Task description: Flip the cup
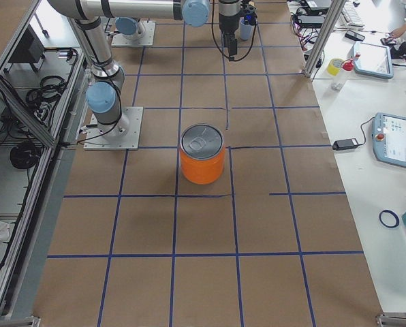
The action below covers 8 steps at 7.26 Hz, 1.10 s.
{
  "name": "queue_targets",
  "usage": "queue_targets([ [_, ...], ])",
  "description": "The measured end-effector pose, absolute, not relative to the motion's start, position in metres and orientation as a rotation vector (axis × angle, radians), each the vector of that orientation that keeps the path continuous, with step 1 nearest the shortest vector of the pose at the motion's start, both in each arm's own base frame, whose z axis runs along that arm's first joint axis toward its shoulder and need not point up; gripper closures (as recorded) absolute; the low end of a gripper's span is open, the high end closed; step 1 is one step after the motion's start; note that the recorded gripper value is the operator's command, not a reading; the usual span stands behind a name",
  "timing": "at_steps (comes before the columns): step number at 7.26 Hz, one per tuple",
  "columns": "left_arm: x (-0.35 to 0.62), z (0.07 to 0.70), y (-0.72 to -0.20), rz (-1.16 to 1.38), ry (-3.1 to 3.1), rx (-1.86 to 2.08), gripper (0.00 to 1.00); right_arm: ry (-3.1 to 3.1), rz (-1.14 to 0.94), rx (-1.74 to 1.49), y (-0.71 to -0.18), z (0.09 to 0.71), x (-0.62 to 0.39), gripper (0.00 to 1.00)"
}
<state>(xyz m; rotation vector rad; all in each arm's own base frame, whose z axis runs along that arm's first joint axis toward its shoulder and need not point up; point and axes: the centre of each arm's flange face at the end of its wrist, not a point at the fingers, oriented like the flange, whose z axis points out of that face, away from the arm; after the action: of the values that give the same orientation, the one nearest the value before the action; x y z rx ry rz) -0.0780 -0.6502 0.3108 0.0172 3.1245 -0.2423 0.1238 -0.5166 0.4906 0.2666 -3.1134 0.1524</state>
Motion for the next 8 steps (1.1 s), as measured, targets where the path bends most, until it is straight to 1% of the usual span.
queue_targets([
  [2, -0.08, 0.377, -0.631, -0.168, 3.123, -0.005, 0.0, -3.113, 0.152, 0.266, -0.517, 0.491, 0.124, 0.0],
  [4, -0.083, 0.428, -0.603, -0.128, 3.126, -0.004, 0.0, -3.113, 0.151, 0.266, -0.517, 0.49, 0.124, 0.0],
  [6, -0.091, 0.465, -0.567, -0.101, 3.138, 0.008, 0.0, -3.114, 0.149, 0.266, -0.517, 0.49, 0.123, 0.0],
  [8, -0.094, 0.483, -0.534, -0.093, 3.133, 0.006, 0.0, -3.113, 0.157, 0.266, -0.517, 0.491, 0.123, 0.0],
])
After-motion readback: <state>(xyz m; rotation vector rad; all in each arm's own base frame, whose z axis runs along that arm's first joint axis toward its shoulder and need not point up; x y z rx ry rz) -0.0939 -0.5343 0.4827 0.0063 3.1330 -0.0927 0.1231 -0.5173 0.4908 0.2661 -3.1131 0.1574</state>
